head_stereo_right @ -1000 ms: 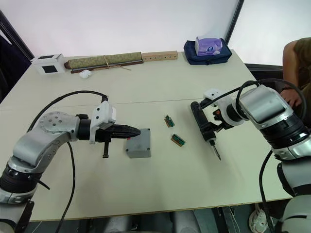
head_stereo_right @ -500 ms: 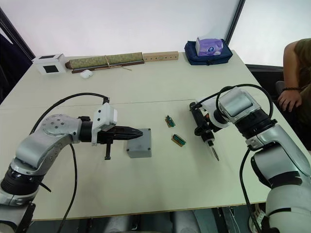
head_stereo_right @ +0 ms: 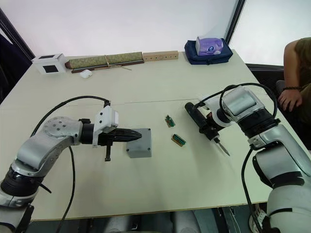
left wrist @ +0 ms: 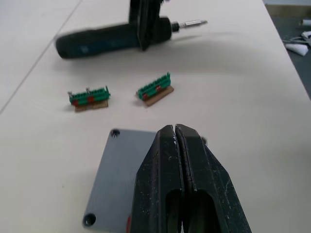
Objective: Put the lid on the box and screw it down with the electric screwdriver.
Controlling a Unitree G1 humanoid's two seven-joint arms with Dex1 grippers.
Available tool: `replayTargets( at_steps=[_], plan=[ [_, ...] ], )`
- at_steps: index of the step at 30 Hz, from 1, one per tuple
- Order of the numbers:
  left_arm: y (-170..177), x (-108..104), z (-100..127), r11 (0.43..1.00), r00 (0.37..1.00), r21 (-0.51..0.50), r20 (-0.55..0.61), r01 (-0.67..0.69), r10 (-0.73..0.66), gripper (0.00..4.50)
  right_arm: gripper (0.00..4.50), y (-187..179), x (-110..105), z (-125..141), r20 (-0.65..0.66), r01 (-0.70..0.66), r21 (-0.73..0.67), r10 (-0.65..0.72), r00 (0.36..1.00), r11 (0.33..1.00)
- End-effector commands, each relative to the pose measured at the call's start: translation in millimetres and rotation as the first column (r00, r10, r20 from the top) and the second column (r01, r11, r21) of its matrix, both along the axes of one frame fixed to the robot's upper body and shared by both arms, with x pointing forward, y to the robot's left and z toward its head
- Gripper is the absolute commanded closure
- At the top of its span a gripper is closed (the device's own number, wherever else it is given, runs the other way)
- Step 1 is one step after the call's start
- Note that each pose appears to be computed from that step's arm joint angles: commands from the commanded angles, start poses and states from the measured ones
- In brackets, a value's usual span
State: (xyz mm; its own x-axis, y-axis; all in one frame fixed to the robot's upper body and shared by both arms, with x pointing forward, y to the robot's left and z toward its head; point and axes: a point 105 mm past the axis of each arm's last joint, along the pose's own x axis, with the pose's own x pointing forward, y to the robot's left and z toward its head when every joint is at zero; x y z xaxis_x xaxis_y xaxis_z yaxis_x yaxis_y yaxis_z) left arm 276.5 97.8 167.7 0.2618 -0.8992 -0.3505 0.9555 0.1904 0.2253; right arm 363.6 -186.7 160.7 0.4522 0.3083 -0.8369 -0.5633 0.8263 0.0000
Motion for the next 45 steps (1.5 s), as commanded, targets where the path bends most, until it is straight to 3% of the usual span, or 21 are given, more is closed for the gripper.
replayTargets(
  at_steps=[1,4,7,11,16,20,23,45],
  plan=[
    [5.6,0.9,-2.8,1.0,1.0,0.02,0.006,0.005,-0.005,4.5,2.78,56.3,-5.1,83.1,0.402,-0.3,0.211,0.197,0.894,0.93],
    [3.9,1.1,-4.2,1.0,1.0,0.01,-0.014,0.013,-0.013,4.5,2.78,77.1,-17.6,106.5,0.624,-0.447,0.272,0.197,0.756,0.852],
    [9.7,1.6,-4.8,1.0,1.0,0.013,-0.018,0.015,-0.015,4.5,2.78,87.8,-18.8,109.9,0.685,-0.456,0.31,0.137,0.716,0.835],
    [0.9,3.5,-10.1,0.999,0.998,0.025,-0.048,0.041,-0.039,4.5,2.78,112.5,-39.7,120.2,0.854,-0.596,0.387,-0.029,0.52,0.703],
    [4.5,6.3,-21.0,0.998,0.997,0.051,-0.066,0.033,-0.03,4.5,2.78,131.7,-49.4,111.3,0.886,-0.646,0.422,-0.138,0.443,0.636],
    [5.9,11.9,-29.0,0.998,0.997,0.067,-0.077,0.013,-0.008,4.5,2.78,140.0,-54.5,104.7,0.878,-0.677,0.458,-0.174,0.445,0.576],
    [9.8,15.8,-31.2,0.996,0.998,0.085,-0.069,-0.004,0.01,4.5,2.78,145.6,-58.5,97.4,0.88,-0.687,0.45,-0.156,0.448,0.57],
    [11.7,14.3,-31.4,0.994,0.997,0.109,-0.072,-0.004,0.012,4.5,2.78,148.5,-60.9,60.5,0.879,-0.668,0.424,-0.102,0.465,0.612]
  ],
)
